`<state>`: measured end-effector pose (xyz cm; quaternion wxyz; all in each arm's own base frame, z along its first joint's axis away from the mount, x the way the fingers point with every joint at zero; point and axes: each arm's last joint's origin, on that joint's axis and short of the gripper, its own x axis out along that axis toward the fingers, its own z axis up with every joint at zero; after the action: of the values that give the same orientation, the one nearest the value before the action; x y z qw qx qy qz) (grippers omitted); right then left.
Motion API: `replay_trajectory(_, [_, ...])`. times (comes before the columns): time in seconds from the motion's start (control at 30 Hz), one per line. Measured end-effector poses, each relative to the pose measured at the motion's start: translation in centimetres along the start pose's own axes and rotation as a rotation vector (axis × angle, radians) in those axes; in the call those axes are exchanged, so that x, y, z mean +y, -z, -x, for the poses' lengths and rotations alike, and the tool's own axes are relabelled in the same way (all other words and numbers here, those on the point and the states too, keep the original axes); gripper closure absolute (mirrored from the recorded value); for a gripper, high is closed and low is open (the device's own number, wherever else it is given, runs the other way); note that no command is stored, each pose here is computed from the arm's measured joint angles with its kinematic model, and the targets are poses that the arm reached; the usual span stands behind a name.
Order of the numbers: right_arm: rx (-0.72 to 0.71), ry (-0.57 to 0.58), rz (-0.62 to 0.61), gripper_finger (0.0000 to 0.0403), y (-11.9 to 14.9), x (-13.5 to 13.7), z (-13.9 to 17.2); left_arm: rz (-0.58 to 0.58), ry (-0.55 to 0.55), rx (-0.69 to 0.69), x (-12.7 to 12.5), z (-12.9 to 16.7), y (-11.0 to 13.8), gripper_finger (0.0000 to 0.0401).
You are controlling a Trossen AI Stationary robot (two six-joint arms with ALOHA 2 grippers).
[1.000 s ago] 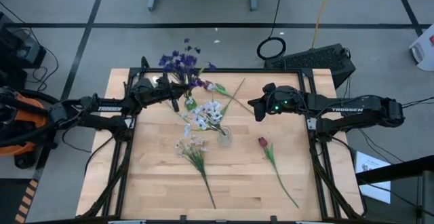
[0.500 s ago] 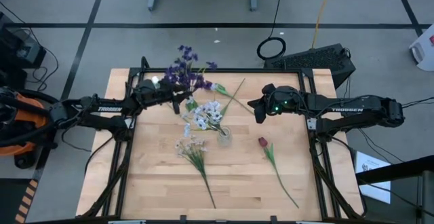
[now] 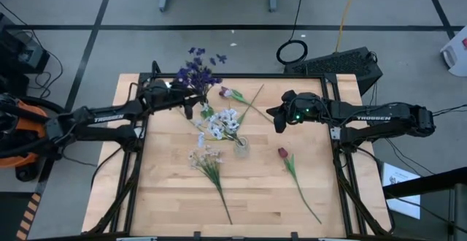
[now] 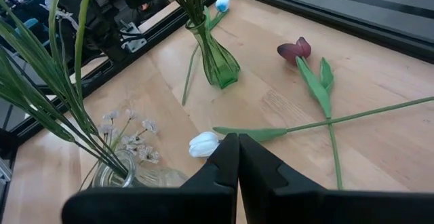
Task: Sort flowers into vase by color
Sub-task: Put the violet flowers into the green vase
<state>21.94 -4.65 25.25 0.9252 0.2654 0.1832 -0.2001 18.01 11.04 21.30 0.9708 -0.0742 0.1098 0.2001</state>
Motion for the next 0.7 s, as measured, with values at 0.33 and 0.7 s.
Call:
replay_trajectory(0.33, [-0.028, -0.008, 0.0, 0.0403, -0.3, 0.0, 0.0, -0.005, -0.004, 0.051, -0.4, 2.0, -1.2, 0.0248])
replay_trajectory(0.7, [-0.085, -0.039, 0.016, 0.0403, -0.9, 0.3, 0.0, 0.005, -0.091, 0.068, -0.7, 4.7, -1.4, 0.0248])
